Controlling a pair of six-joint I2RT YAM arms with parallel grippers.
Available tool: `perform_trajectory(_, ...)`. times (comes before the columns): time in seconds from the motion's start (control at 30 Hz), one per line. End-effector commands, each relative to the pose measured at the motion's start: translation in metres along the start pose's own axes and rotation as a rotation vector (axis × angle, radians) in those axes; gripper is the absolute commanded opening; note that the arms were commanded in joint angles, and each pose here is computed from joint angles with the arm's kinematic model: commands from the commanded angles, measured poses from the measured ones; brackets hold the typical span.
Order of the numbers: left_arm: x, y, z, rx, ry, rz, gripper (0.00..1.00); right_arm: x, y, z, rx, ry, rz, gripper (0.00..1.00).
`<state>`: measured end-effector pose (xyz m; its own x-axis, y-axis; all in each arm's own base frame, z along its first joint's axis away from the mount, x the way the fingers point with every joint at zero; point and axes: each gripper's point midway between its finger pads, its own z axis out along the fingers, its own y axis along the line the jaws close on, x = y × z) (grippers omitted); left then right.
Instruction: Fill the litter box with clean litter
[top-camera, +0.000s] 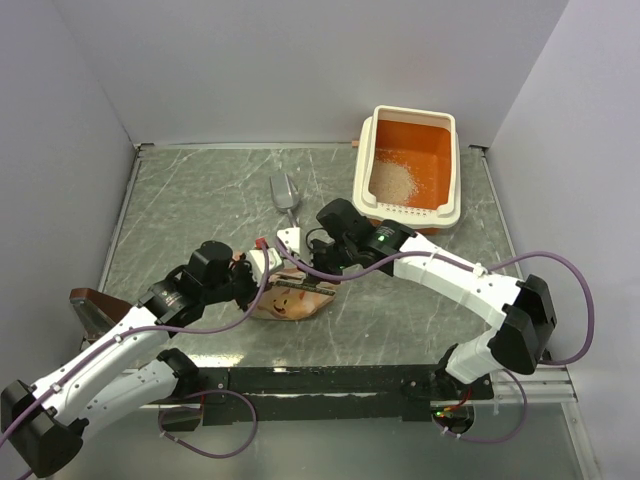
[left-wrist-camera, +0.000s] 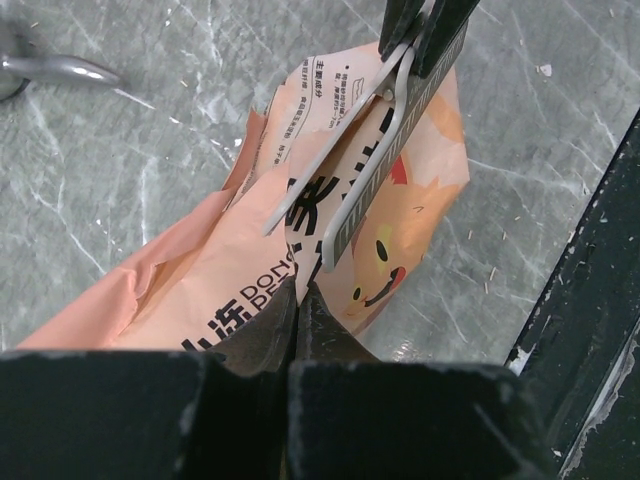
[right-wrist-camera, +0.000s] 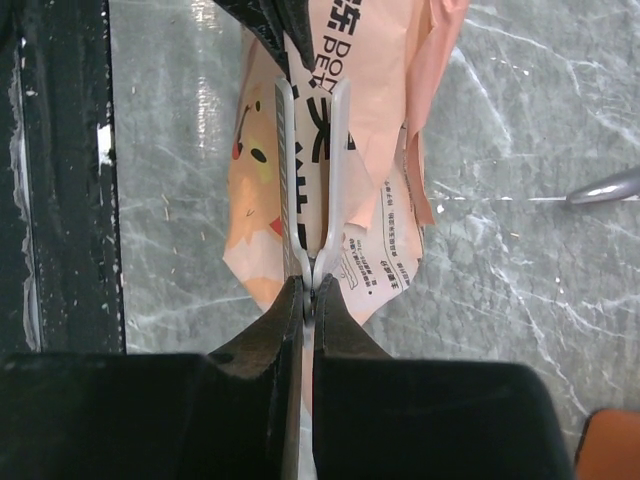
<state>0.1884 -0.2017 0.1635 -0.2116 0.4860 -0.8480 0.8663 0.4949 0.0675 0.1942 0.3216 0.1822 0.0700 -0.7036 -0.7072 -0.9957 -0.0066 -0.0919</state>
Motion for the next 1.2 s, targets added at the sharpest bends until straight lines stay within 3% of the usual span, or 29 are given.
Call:
perform_trajectory(0.0,-0.062,0.008,-0.011,-0.034,-0.216,0.050,0.01,0.007,0.011,0.027,-0.046,0.020,-0.003,0.00)
perform_trajectory(0.33,-0.062,0.009,-0.010,-0.036,-0.212,0.051,0.01,0.000,0.022,0.041,-0.065,0.026,-0.011,0.01)
perform_trajectory(0.67,-0.061,0.009,-0.010,-0.039,-0.209,0.049,0.01,-0.005,0.034,0.037,-0.090,-0.025,-0.006,0.36)
perform_trajectory(0.7,-0.061,0.010,-0.010,-0.043,-0.209,0.048,0.01,-0.005,0.035,0.037,-0.090,-0.024,-0.002,0.61)
perform_trajectory(0.73,-0.061,0.010,-0.010,-0.042,-0.210,0.047,0.01,-0.005,0.035,0.036,-0.089,-0.024,-0.003,0.99)
perform_trajectory(1.0,-0.060,0.011,-0.010,-0.046,-0.207,0.046,0.01,-0.023,0.033,0.013,-0.025,-0.096,-0.019,1.00)
perform_trajectory(1.17,-0.059,0.012,-0.009,-0.056,-0.205,0.043,0.02,-0.043,0.017,-0.027,0.138,-0.189,-0.007,1.00)
